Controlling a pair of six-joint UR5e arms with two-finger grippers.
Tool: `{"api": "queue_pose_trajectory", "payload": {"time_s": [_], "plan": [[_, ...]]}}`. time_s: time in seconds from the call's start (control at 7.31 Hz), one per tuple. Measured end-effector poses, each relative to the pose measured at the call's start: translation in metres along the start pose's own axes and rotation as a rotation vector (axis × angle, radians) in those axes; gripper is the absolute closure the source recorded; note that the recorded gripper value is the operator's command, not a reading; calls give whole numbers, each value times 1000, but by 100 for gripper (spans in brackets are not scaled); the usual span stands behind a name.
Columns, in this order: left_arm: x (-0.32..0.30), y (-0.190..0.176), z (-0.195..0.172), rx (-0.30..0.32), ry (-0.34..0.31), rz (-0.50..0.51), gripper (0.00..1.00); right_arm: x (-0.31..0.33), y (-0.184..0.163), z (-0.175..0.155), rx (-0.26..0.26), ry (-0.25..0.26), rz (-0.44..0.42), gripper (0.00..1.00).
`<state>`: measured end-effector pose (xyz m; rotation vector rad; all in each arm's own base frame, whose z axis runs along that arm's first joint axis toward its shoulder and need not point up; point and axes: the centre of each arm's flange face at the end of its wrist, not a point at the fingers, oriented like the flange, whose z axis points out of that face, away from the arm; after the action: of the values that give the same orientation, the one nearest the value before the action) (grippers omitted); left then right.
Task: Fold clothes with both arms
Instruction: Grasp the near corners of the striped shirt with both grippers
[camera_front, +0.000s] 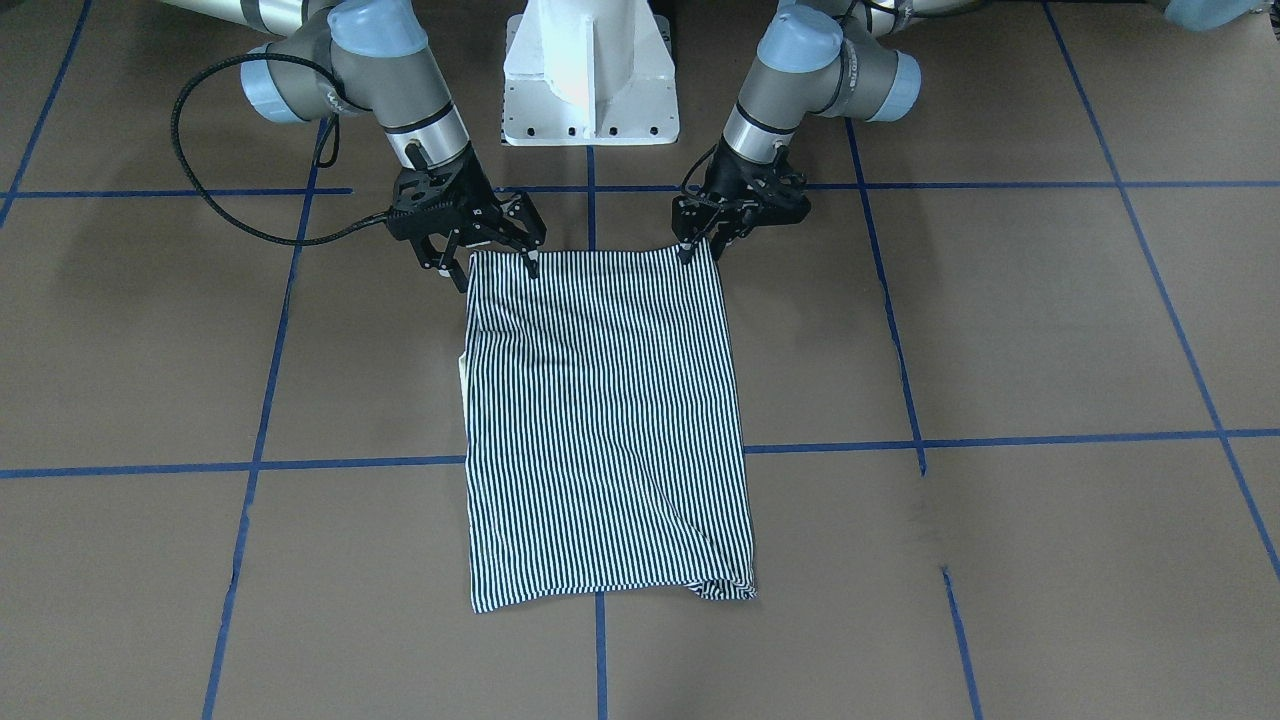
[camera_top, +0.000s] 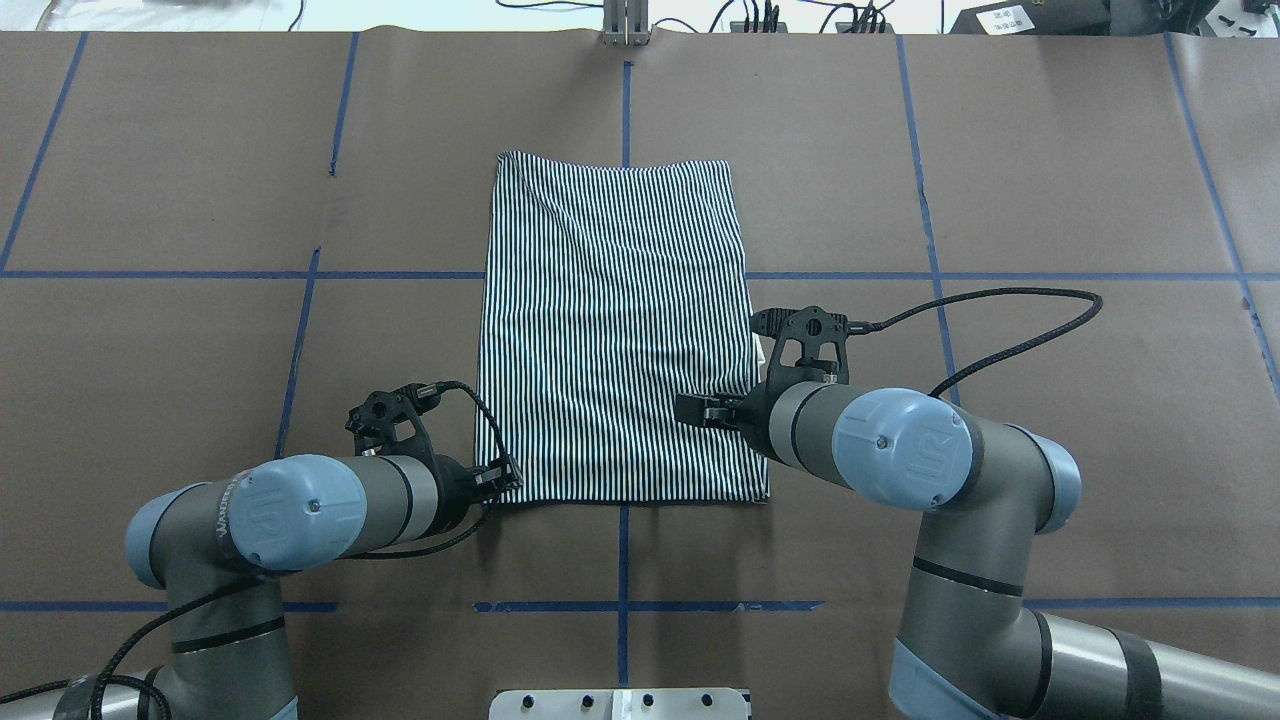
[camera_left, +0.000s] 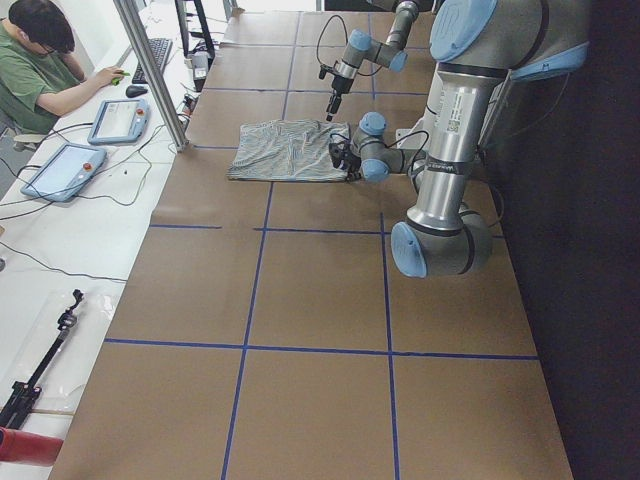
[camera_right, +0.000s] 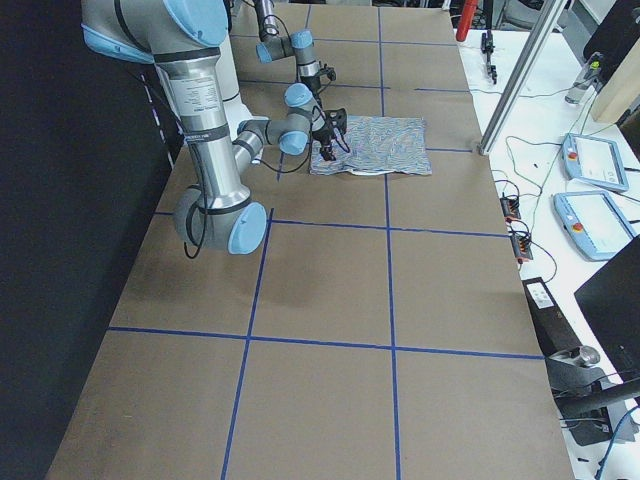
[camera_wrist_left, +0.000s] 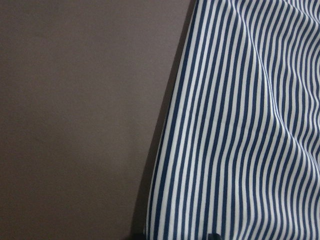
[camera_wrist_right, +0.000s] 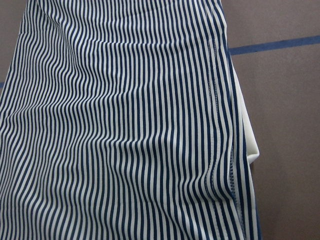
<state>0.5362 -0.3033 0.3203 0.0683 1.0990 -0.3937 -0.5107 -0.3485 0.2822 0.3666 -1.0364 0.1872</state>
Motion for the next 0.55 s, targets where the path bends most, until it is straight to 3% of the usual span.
{"api": "queue_pose_trajectory", "payload": {"time_s": [0.14,0.27,0.41,0.55], "plan": [[0,0,1,1,-1,0,65,0,0,0,-1,0,0,0],[-1,0,1,1,-1,0,87,0,1,0,-1,0,0,0],[0,0,1,1,-1,0,100,0,1,1,-2,1,-1,0],[0,0,1,0,-1,1,100,0,2,1,-4,2,-2,0]]}}
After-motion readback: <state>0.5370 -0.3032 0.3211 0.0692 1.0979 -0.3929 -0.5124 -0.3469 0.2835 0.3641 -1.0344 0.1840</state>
